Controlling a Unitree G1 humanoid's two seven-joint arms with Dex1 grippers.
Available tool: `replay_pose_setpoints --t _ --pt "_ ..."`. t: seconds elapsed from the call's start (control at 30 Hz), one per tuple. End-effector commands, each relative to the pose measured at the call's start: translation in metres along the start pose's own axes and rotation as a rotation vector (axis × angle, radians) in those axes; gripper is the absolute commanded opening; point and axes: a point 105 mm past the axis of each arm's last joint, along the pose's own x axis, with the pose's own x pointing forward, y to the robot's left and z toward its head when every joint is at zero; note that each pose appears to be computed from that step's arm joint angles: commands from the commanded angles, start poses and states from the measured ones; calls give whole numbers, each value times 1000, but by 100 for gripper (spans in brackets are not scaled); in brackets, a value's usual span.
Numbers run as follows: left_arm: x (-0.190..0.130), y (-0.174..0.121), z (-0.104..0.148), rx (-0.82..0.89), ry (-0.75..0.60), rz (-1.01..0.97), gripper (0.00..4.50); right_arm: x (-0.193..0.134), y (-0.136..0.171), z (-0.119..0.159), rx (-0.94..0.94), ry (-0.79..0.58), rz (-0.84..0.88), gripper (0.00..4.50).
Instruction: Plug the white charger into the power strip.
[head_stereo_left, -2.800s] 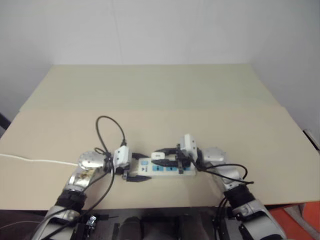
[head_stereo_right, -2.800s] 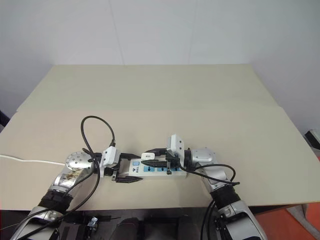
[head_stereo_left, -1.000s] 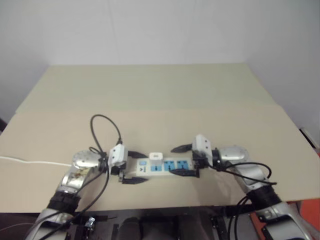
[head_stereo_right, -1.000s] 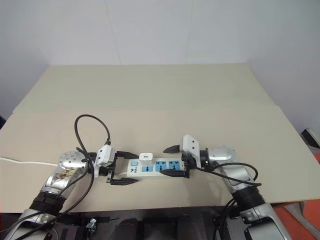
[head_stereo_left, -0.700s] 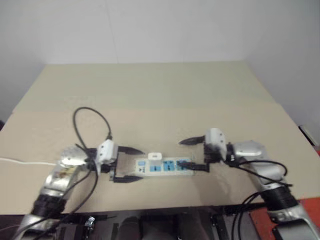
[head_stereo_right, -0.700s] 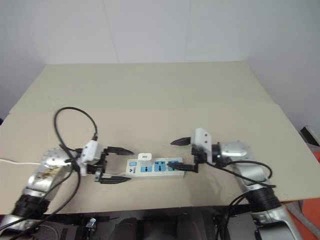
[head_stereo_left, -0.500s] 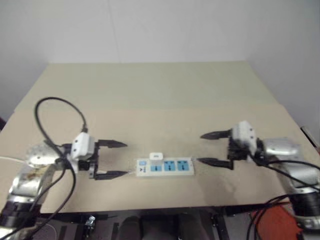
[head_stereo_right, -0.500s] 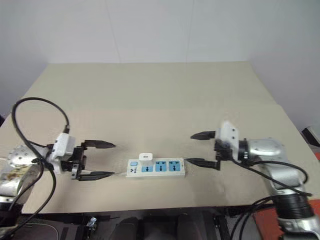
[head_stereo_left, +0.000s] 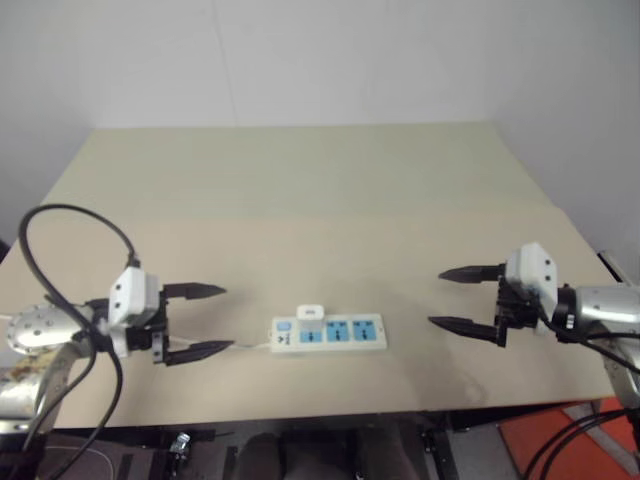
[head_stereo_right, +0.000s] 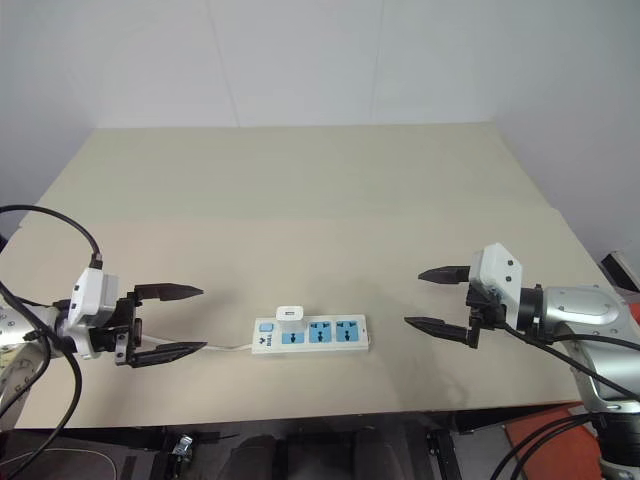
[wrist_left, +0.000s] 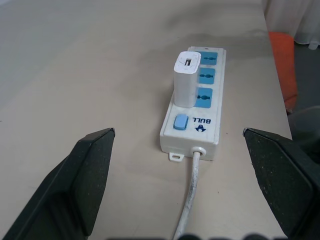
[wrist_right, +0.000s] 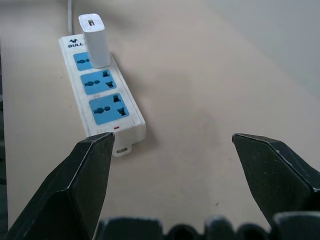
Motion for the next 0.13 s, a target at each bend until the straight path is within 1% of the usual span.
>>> replay_pose_setpoints --t 0.03,0.13 --pt "0 3 12 37 -27 10 449 -4 -3 12 -42 -15 -11 450" --pt "0 4 13 36 -30 12 449 -3 -3 12 -44 -17 -13 450"
